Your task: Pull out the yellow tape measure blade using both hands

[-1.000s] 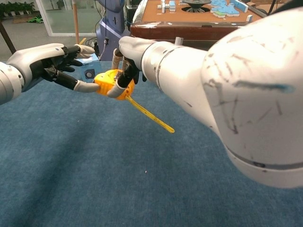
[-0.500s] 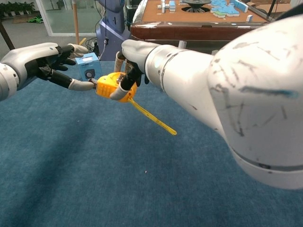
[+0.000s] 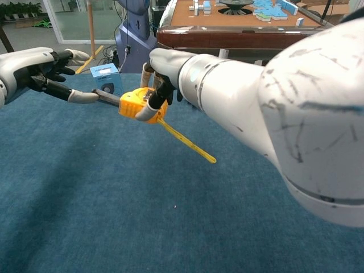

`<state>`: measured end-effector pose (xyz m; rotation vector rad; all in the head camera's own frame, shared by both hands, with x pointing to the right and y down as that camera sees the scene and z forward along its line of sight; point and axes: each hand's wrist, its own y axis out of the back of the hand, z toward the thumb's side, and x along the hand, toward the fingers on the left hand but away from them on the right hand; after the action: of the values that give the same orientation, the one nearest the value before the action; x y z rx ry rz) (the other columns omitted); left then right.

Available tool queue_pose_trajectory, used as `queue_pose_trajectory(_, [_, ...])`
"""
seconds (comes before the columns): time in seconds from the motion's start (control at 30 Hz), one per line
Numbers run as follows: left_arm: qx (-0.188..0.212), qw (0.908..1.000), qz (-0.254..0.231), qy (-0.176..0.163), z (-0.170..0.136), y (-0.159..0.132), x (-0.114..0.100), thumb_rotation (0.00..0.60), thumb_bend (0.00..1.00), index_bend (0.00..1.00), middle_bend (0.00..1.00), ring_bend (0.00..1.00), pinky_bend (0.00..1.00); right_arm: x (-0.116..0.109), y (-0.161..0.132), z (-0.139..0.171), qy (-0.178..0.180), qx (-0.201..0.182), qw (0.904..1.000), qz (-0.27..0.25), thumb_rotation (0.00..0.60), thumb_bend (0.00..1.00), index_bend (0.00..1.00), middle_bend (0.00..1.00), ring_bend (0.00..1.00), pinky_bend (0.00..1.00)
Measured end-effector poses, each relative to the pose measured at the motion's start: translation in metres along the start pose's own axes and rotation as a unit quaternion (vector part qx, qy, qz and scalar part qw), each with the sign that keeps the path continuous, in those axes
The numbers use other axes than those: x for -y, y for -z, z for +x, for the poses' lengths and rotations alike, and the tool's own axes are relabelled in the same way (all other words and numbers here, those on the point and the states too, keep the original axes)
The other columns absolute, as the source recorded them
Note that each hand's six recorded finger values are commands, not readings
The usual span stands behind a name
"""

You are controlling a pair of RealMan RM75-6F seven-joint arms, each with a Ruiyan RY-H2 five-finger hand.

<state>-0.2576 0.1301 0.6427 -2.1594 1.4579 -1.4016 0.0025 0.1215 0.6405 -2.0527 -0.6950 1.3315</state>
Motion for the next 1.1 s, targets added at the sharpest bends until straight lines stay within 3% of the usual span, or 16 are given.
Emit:
queue_pose_trajectory(0.3, [-0.009, 1.0, -0.003, -0.002, 0.0, 0.007, -0.004, 0.6, 0.2, 0.02, 0.0, 0.0, 0.0, 0.002, 0.003, -0.001, -0.002, 0.005, 1.0, 0.002, 0.6, 0.58, 0.56, 0.56, 0.46, 0.37])
queue_pose_trajectory(0.47, [-0.006, 0.9998, -0.014, -0.008, 0.001, 0.007, -0.006, 0.6, 0.25, 0.21, 0.0, 0.0, 0.0, 0.003, 0.006, -0.002, -0.004, 0.008, 1.0, 0.003, 0.6, 0.58, 0.56, 0.56, 0.46, 0.37])
queue_pose_trajectory(0.83, [-0.006, 0.9997, -0.022, -0.01, 0.002, 0.008, -0.006, 0.6, 0.35, 0.45, 0.0, 0.0, 0.0, 0.004, 0.008, -0.004, -0.006, 0.011, 0.9999, 0.004, 0.6, 0.58, 0.56, 0.56, 0.46, 0.37])
queue_pose_trajectory(1.1, [-0.009, 0.9997, -0.024, -0.004, 0.002, 0.009, -0.004, 0.6, 0.38, 0.53, 0.0, 0.0, 0.0, 0.002, 0.011, -0.005, -0.008, 0.016, 0.9998, 0.001, 0.6, 0.58, 0.56, 0.56, 0.46, 0.37])
